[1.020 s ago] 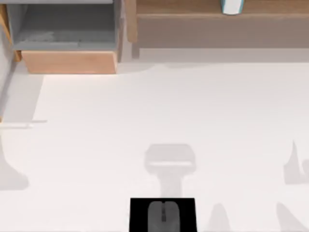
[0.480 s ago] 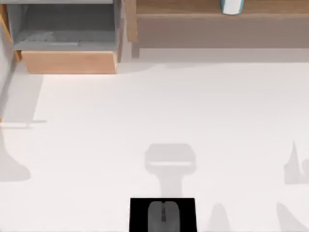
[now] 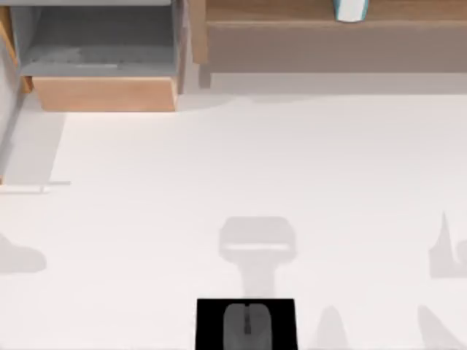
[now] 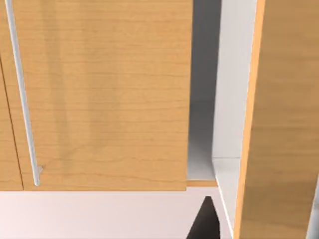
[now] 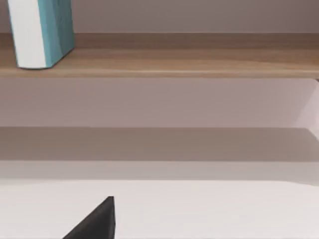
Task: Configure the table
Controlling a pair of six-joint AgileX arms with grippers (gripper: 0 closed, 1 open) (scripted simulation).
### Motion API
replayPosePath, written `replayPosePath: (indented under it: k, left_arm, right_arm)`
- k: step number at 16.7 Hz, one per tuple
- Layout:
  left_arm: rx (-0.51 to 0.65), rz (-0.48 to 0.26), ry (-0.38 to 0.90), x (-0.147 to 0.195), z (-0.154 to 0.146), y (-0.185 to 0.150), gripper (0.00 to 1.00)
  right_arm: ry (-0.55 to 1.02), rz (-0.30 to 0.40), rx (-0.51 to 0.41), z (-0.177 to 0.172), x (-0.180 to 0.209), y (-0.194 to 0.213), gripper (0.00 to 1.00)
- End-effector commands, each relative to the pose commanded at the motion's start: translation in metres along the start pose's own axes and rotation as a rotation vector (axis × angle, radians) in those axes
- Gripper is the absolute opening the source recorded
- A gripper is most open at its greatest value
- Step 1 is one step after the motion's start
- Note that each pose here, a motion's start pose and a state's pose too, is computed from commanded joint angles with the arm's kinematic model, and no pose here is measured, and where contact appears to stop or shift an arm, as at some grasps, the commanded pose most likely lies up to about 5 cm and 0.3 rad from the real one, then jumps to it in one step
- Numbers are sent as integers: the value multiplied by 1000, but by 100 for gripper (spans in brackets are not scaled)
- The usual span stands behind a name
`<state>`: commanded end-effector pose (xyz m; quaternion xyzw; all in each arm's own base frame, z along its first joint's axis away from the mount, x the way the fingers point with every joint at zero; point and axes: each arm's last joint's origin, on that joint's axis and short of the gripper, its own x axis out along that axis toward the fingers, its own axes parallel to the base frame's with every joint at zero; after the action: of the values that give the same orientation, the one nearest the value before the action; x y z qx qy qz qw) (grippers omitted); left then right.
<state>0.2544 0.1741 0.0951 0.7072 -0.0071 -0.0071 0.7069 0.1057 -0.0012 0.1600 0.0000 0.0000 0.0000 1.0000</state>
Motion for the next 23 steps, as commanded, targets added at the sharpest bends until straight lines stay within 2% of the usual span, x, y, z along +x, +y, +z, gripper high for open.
replayPosePath:
  k: [3,4,13,20,23]
  left_arm:
    - [0,0,0,0,0,0,2]
    - [0,0,0,0,0,0,0]
    - [-16,-17,2,0,0,-4,0]
    - [-16,-11,2,59,-1,-3,0]
    - [-16,-16,2,63,0,-4,0]
  right_arm:
    - [0,0,0,0,0,0,100]
    - [0,0,0,0,0,0,100]
    - [0,0,0,0,0,0,100]
    - [0,0,0,0,0,0,100]
    - [0,0,0,0,0,0,100]
